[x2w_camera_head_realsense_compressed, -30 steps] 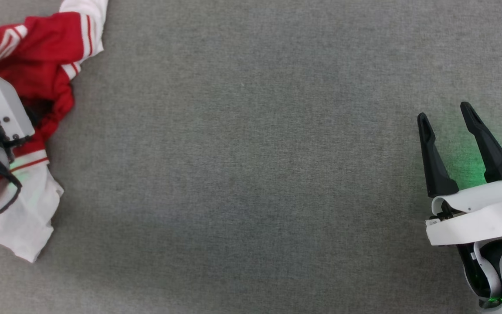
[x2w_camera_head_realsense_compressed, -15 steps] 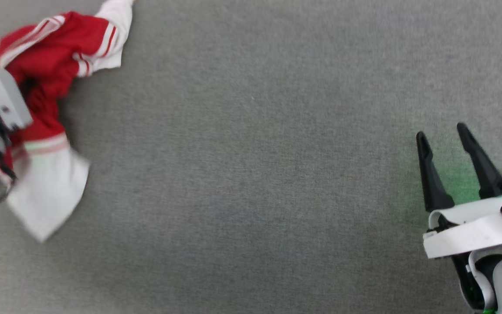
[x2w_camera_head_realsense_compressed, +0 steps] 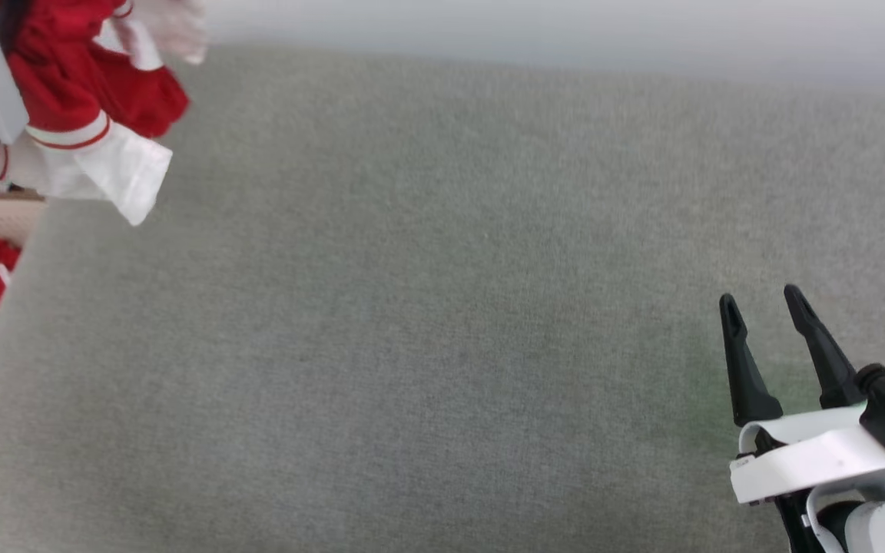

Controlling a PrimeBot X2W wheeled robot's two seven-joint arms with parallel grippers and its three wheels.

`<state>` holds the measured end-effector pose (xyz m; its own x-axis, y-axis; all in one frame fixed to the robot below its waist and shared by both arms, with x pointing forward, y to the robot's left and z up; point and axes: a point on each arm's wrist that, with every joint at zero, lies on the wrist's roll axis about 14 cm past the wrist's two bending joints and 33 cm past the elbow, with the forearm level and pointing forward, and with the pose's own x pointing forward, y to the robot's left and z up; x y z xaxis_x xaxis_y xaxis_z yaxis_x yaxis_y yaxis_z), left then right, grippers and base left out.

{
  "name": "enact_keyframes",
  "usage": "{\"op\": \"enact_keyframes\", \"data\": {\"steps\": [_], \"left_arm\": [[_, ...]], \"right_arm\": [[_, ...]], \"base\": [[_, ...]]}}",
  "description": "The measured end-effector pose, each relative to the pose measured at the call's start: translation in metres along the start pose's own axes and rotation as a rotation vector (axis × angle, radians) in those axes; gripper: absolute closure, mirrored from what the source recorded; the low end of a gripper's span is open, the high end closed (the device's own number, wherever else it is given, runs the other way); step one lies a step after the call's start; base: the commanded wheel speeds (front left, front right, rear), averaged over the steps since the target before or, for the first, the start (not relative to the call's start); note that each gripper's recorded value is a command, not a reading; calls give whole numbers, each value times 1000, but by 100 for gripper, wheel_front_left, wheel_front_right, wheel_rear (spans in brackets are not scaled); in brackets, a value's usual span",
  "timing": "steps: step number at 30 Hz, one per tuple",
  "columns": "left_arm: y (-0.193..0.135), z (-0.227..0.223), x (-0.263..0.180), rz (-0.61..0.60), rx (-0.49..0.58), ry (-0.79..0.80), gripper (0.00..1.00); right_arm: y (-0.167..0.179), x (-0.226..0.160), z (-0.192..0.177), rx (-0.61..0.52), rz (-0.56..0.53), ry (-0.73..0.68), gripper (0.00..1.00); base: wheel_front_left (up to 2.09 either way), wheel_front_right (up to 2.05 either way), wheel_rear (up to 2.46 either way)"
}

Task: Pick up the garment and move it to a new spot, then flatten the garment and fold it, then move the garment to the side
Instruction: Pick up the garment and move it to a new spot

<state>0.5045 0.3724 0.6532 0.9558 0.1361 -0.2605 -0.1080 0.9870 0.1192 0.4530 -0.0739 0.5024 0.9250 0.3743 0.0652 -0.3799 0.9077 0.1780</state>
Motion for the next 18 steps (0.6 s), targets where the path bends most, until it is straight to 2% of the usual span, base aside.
{"op": "enact_keyframes", "data": {"steps": [5, 9, 18], "left_arm": [[-12, 35, -35, -53, 23, -67, 100], [-30, 47, -55, -98, 34, -84, 100], [-125, 59, -65, -293, 58, -104, 100]], "right_arm": [[4, -9, 23, -12, -7, -58, 0], [-3, -22, 35, -22, -45, -86, 0], [-62, -62, 63, -86, -239, -148, 0]], "base": [[0, 0, 0], [0, 0, 0], [0, 0, 0]]}}
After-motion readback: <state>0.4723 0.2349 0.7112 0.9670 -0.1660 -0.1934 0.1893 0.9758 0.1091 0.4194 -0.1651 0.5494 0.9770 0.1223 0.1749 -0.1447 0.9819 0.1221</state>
